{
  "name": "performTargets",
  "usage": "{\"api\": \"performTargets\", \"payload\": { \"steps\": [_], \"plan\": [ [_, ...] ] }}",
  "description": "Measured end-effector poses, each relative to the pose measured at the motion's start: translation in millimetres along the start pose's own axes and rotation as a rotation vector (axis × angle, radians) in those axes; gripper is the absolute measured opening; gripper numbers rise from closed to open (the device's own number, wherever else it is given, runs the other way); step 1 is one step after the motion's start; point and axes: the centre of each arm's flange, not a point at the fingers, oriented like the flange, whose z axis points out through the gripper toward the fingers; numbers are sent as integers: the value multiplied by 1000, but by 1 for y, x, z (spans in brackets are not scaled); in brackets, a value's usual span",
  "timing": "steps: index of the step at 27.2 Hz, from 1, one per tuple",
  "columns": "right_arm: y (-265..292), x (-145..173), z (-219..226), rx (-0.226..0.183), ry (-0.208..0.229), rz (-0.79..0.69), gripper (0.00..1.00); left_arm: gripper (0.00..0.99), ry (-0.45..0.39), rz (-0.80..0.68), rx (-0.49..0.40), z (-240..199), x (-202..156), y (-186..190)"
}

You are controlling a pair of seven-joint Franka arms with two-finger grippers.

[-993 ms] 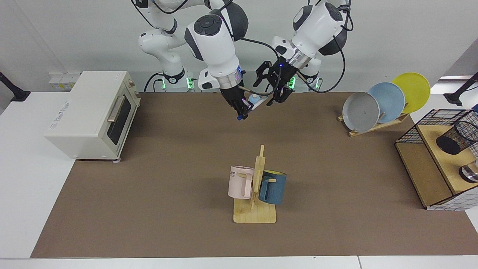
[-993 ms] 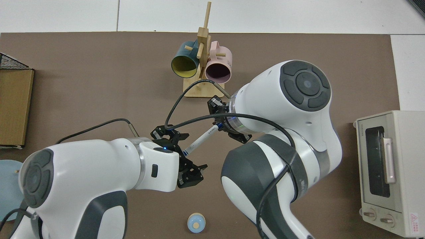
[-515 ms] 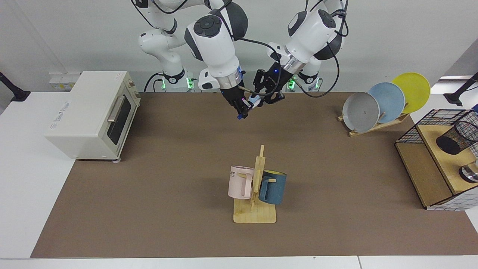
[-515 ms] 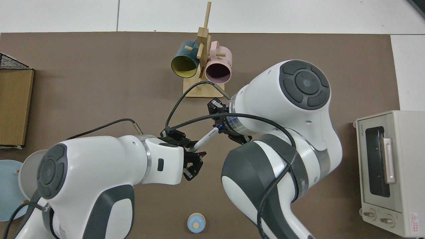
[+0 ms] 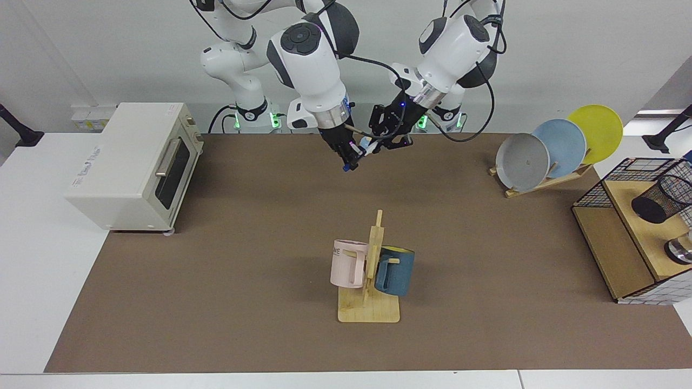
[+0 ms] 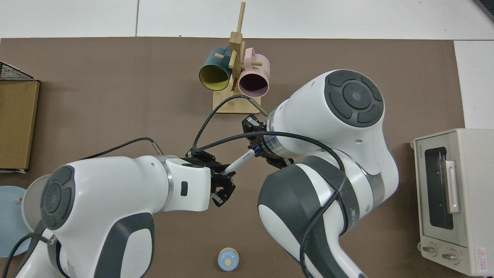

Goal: Put markers into pen holder
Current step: 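Open the right gripper and withdraw while the left gripper holds the marker, then carry the marker with the left gripper while the right gripper returns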

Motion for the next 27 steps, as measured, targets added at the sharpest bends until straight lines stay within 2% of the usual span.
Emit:
{"api": "performTargets", "payload": {
  "steps": [1, 2, 4, 5, 7, 8, 9, 10, 12, 13, 17, 21, 24, 27],
  "plan": [
    [0, 1, -1, 1, 1, -1, 251, 176, -1, 0, -1, 0, 0, 0],
    [1, 3, -2, 3, 2, -2, 348, 176, -1, 1, -1, 0, 0, 0],
    [2, 11, -5, 7, 5, -6, 423, 176, -1, 1, -1, 1, 0, 1],
    [3, 15, -7, 10, 7, -11, 529, 176, -1, 1, -1, 1, 0, 1],
    [6, 27, -11, 15, 12, -23, 604, 176, -1, 1, -1, 1, 0, 0],
    [8, 34, -13, 18, 14, -33, 705, 176, -2, 0, -1, 1, 0, 0],
    [10, 42, -15, 19, 16, -43, 727, 176, -2, 0, -1, 1, 0, 0],
    [12, 49, -17, 20, 18, -55, 828, 176, -2, 0, -1, 1, 0, 0],
    [17, 63, -20, 14, 20, -89, 903, 176, -2, -1, -1, 1, 0, 0],
    [20, 71, -21, 8, 20, -117, 987, 176, -2, -2, -1, 1, 0, 0],
    [33, 98, -27, -29, 39, -254, 1000, 176, -2, -5, -1, 0, -1, -2],
    [53, 129, -32, -125, 80, -425, 1000, 176, -3, -12, 1, -1, -2, -5],
    [70, 152, -38, -199, 90, -554, 1000, 176, -5, -18, 1, -2, -4, -8],
    [86, 173, -48, -257, 100, -671, 1000, 176, -5, -26, 3, -3, -6, -12]
  ]
}}
